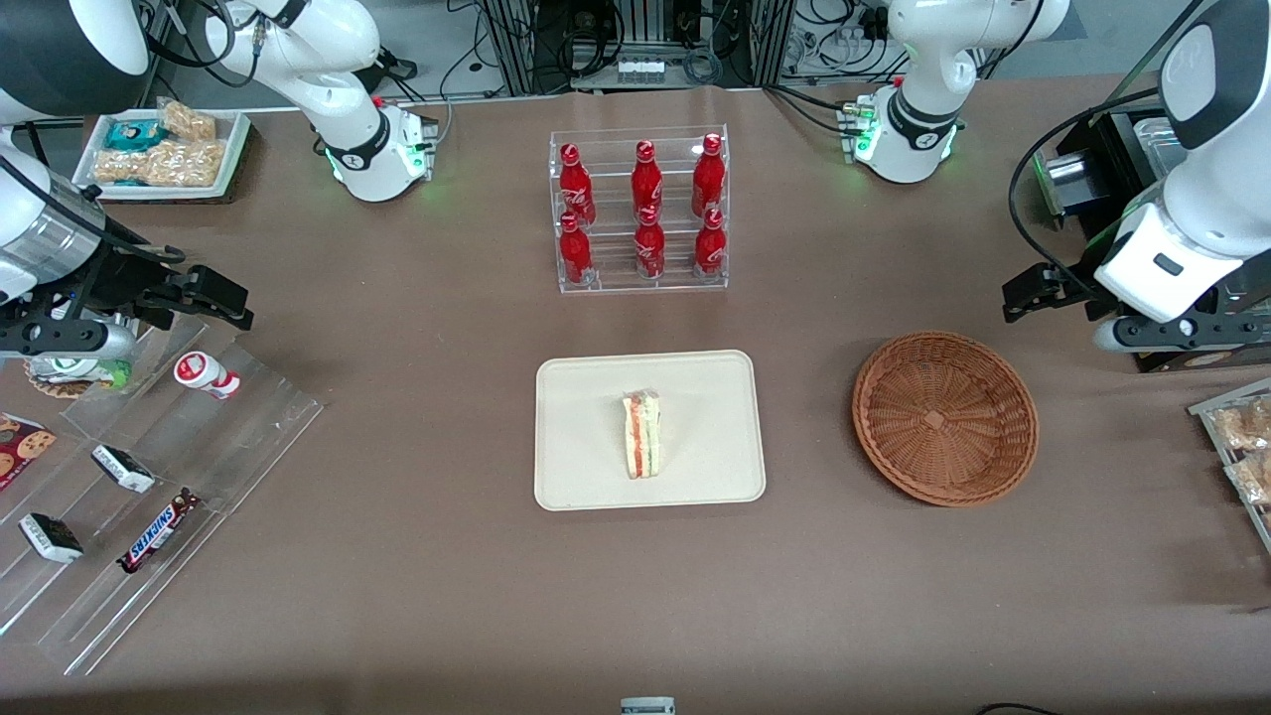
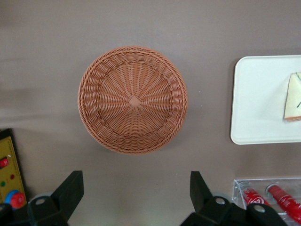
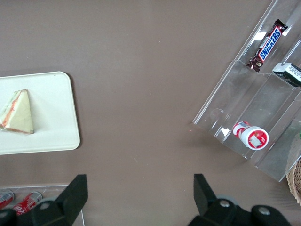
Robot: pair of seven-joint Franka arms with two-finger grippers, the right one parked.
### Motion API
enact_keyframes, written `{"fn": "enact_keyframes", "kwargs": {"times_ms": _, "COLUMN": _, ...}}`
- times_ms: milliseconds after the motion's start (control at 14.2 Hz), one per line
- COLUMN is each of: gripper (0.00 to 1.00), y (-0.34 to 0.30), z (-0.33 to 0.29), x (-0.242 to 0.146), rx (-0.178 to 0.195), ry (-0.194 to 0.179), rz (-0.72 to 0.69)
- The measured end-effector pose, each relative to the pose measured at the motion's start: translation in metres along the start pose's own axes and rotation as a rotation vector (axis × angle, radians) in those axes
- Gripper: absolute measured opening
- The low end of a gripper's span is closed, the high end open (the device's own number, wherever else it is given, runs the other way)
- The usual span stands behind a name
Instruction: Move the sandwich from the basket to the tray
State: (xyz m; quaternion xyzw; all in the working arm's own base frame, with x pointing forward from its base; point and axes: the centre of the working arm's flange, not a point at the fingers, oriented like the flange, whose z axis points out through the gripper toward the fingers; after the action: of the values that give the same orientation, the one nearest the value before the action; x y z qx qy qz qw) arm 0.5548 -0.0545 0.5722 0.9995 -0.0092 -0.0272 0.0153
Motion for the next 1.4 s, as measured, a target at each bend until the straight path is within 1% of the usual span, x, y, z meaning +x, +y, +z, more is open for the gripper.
{"fn": "enact_keyframes", "kwargs": {"times_ms": 211, "gripper": 1.00, "y": -0.012, "z": -0.013, "x": -0.001, "rx": 0.006, "ry": 0.009, "rz": 0.055}}
{"fn": "enact_keyframes", "kwargs": {"times_ms": 491, "gripper": 1.00, "y": -0.021, "z": -0.022, "x": -0.005, "rx": 0.008, "ry": -0.013, "rz": 0.065}}
{"fn": "enact_keyframes", "kwargs": {"times_ms": 1404, "gripper": 1.00, "y": -0.018, "z": -0.019, "x": -0.005, "rx": 0.008, "ry": -0.025, "rz": 0.071}}
